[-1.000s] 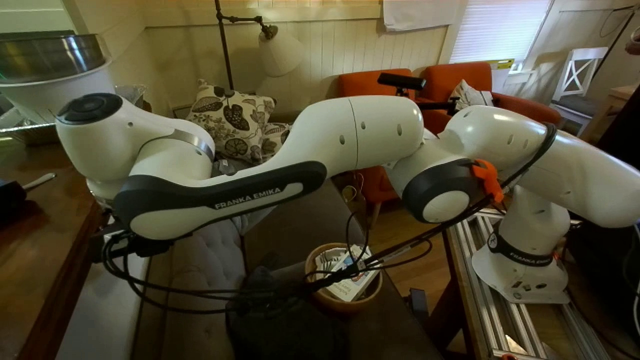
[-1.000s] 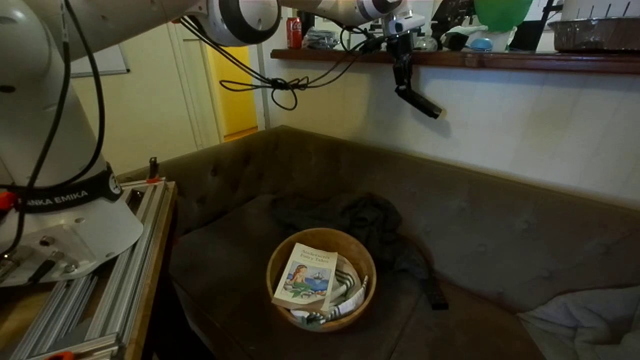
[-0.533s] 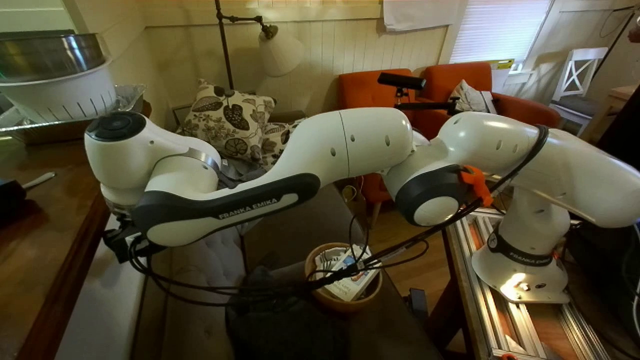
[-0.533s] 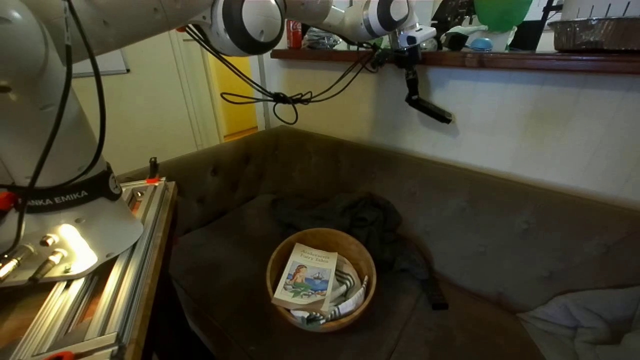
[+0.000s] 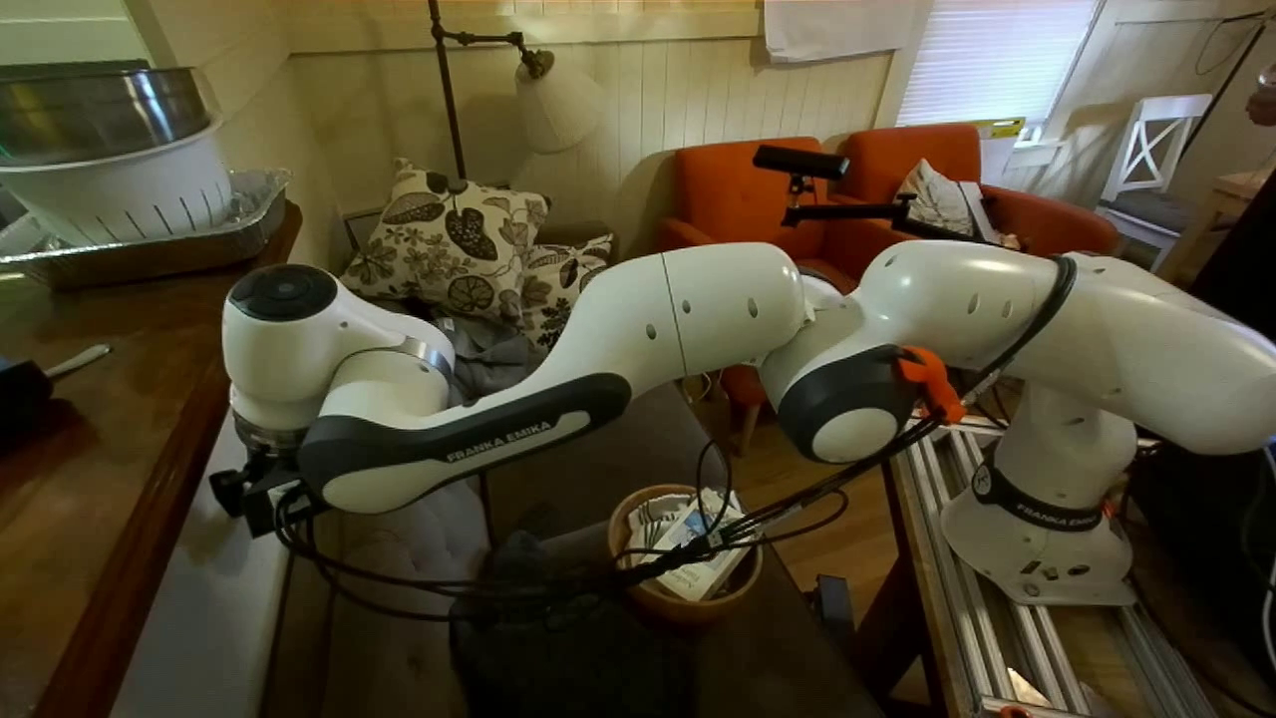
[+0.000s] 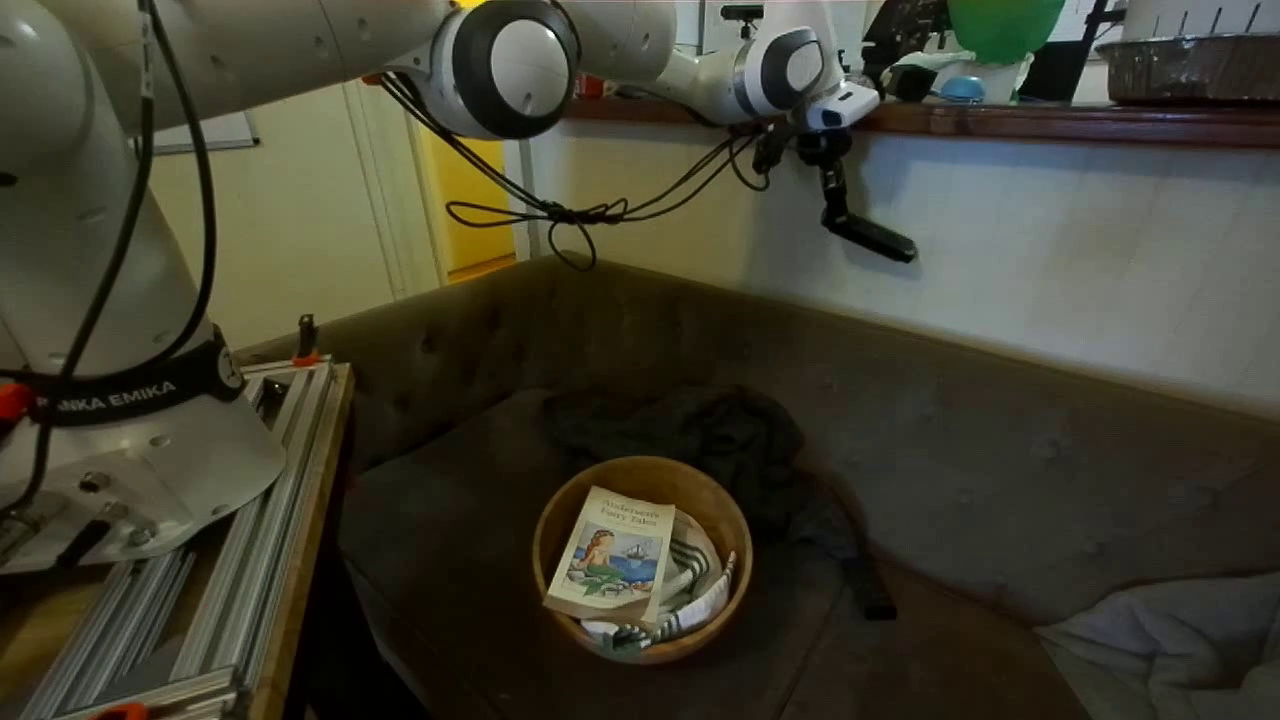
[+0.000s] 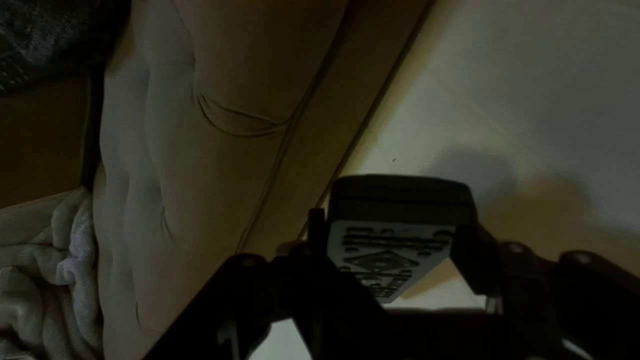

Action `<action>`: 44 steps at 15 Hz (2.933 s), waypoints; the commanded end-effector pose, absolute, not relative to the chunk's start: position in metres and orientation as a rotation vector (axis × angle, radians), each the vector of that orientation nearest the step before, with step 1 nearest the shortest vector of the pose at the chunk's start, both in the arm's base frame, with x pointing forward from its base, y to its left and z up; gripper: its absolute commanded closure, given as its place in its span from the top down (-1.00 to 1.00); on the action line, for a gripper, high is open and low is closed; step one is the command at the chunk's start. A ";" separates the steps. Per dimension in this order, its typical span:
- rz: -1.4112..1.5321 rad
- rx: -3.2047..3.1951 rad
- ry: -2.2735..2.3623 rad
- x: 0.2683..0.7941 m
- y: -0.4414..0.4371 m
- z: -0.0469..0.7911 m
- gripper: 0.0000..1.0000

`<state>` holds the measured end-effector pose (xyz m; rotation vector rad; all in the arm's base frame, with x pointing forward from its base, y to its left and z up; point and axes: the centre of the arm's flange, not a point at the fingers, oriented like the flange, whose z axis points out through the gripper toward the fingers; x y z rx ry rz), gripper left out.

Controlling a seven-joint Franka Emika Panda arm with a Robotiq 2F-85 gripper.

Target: Pick up the remote and place it on the fleece next to the wooden bowl on the couch

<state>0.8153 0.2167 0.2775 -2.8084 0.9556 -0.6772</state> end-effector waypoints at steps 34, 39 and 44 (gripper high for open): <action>-0.443 -2.679 1.523 0.746 0.044 0.130 -0.27; -0.267 -2.822 1.514 0.733 0.039 0.088 -0.27; -0.070 -2.880 1.423 0.715 0.046 0.033 -0.27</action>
